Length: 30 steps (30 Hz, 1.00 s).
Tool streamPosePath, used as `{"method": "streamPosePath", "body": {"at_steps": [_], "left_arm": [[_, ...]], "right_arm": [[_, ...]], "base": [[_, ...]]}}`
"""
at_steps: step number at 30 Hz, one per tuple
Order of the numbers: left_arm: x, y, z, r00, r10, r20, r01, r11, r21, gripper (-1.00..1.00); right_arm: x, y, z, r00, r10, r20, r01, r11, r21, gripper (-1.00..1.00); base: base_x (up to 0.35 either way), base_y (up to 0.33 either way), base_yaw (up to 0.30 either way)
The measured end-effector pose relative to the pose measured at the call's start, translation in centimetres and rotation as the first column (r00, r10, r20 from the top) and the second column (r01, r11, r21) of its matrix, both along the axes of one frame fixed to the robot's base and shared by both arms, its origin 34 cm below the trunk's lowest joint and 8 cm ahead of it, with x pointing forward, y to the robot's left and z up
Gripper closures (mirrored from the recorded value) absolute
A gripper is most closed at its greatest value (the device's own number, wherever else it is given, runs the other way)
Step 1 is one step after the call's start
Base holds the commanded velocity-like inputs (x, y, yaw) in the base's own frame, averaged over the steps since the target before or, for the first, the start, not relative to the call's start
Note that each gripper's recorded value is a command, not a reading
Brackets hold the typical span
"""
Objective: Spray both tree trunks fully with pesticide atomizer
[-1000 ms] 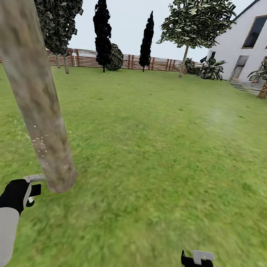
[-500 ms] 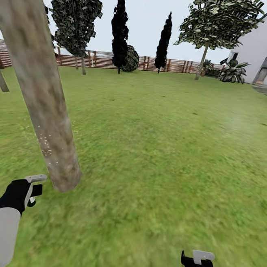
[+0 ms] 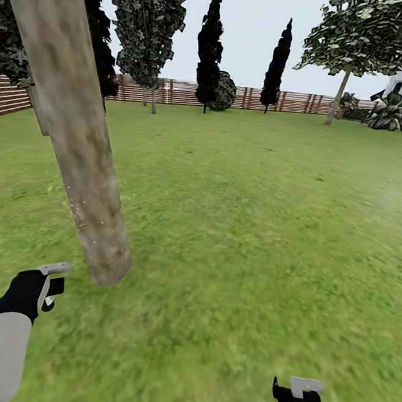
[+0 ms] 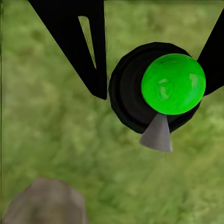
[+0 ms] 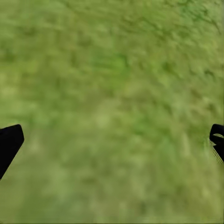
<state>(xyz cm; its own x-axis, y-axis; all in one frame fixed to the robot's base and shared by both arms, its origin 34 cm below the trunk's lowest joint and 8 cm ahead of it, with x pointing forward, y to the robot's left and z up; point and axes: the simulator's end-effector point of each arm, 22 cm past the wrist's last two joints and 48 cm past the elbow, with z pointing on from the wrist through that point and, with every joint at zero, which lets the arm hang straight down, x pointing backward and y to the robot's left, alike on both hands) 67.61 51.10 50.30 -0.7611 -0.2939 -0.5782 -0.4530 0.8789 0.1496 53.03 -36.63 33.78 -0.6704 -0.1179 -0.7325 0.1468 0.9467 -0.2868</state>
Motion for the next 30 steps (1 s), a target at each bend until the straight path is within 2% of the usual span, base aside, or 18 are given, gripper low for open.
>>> {"method": "streamPosePath", "body": {"at_steps": [14,30], "left_arm": [[0.02,-0.07,-0.02,1.0,0.0,0.001,0.0,1.0,-0.002,1.0],[-0.01,0.02,0.01,1.0,0.0,0.0,0.0,1.0,0.0,1.0]], "right_arm": [[0.0,0.09,-0.01,1.0,0.0,0.0,0.0,1.0,0.001,-1.0],[0.0,0.12,-0.02,1.0,0.0,0.0,0.0,1.0,0.002,-1.0]], "base": [[0.138,-0.259,0.019],[0.127,-0.259,0.27]]}}
